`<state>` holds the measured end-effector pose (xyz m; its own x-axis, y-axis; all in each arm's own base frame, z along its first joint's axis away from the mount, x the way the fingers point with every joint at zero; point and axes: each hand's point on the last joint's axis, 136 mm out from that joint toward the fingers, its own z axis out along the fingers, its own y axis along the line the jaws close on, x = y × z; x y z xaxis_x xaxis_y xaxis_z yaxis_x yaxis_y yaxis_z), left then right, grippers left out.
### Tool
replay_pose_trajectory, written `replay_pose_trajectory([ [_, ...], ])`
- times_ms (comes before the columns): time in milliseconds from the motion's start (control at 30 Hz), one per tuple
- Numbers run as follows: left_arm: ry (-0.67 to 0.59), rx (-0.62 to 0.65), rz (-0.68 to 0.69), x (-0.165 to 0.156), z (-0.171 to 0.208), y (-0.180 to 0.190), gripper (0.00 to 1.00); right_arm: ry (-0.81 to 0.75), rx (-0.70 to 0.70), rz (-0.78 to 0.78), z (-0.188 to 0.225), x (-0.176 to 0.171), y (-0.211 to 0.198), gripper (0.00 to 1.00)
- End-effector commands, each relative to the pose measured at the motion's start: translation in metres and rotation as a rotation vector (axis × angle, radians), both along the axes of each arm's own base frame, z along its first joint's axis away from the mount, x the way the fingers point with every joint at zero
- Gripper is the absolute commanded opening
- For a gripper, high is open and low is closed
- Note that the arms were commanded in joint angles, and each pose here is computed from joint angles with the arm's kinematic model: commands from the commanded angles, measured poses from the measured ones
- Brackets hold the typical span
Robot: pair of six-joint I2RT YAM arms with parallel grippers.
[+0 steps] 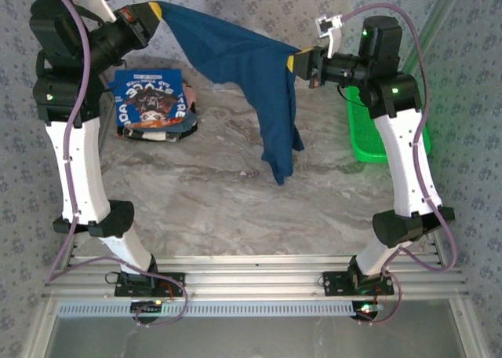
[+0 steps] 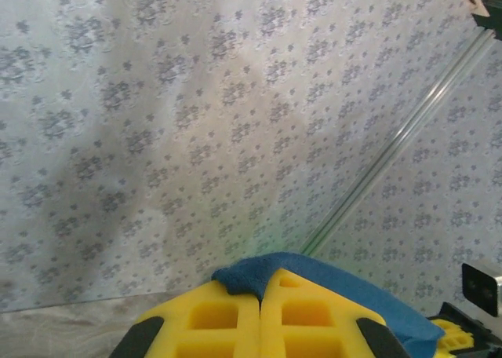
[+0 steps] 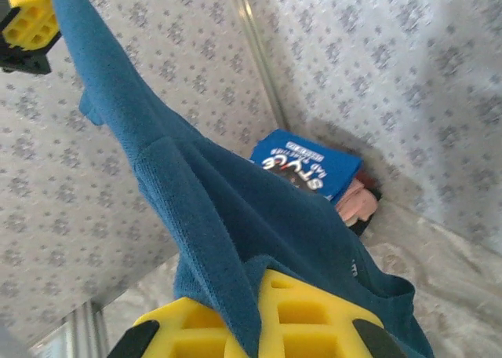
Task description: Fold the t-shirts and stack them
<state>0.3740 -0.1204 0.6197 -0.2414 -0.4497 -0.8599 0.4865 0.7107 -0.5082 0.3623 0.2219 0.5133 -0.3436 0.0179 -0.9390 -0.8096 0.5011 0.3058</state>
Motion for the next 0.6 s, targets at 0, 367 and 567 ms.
replay_pose_trajectory([
  [0, -0.016, 0.046, 0.164, -0.008, 0.003, 0.041, 0.00, 0.164, -0.042, 0.064, -0.028, -0.021, 0.011, 0.00],
  [367, 0.310, 0.189, 0.345, -0.001, -0.141, 0.082, 0.00, 0.618, -0.288, 0.123, -0.227, 0.001, 0.095, 0.03],
  [567, 0.453, 0.182, 0.341, -0.003, -0.216, 0.085, 0.00, 0.662, -0.371, -0.007, -0.268, 0.022, 0.073, 0.47],
])
